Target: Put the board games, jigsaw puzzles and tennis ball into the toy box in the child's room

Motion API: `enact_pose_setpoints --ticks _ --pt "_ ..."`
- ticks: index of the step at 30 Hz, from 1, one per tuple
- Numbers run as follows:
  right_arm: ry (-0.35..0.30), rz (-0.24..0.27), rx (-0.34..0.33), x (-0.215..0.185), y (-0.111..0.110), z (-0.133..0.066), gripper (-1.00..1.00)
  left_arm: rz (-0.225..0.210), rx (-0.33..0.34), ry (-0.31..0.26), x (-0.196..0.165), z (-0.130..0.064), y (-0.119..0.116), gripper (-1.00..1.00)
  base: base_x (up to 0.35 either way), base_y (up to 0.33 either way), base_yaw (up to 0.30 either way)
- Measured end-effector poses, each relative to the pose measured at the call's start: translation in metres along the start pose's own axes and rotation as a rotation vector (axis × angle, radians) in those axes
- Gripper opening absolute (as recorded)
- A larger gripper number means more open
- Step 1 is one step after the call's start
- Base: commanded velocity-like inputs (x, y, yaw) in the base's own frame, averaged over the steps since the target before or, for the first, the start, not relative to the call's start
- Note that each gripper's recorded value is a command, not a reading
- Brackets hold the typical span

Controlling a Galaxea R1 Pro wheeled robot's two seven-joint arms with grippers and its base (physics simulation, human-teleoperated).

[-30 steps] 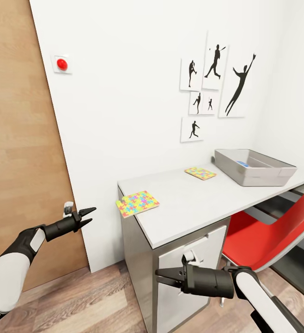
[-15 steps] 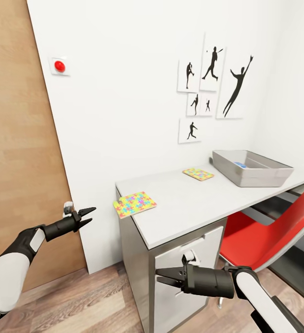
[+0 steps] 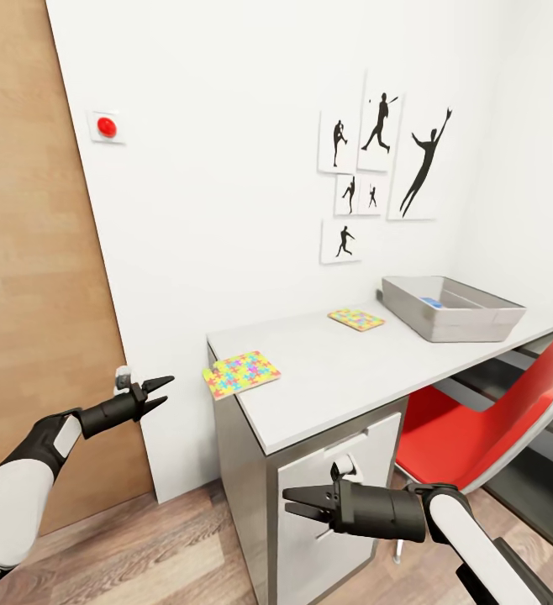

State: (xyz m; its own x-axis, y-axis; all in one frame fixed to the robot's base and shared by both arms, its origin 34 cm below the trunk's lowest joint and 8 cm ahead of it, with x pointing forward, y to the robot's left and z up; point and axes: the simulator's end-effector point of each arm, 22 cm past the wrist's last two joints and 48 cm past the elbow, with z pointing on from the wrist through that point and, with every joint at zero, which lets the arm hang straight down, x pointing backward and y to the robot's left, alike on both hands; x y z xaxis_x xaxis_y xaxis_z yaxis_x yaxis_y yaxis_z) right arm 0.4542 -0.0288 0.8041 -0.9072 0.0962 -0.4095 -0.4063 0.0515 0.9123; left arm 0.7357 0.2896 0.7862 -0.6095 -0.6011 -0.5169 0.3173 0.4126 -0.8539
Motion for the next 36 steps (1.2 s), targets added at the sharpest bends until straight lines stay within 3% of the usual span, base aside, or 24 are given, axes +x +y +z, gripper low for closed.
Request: enact_pose_setpoints --ticks 18,24,31,36 --pt "0.001 0.0 -0.001 -0.005 0.007 0.0 1.0 -0.021 0.001 0.006 -0.004 0.0 -0.007 1.0 0.0 0.0 0.0" --pt "0.001 0.0 -0.001 -0.012 0.018 0.001 1.0 -0.06 0.001 0.025 -0.008 0.001 -0.017 1.0 0.0 0.0 0.0" --pt "0.001 0.001 -0.001 -0.014 0.021 0.001 1.0 -0.158 0.001 0.075 0.001 0.001 -0.021 1.0 0.0 0.0 0.0" --pt "0.002 0.001 -0.002 -0.014 0.021 0.001 1.0 -0.177 0.002 0.082 0.002 0.0 -0.022 1.0 0.0 0.0 0.0"
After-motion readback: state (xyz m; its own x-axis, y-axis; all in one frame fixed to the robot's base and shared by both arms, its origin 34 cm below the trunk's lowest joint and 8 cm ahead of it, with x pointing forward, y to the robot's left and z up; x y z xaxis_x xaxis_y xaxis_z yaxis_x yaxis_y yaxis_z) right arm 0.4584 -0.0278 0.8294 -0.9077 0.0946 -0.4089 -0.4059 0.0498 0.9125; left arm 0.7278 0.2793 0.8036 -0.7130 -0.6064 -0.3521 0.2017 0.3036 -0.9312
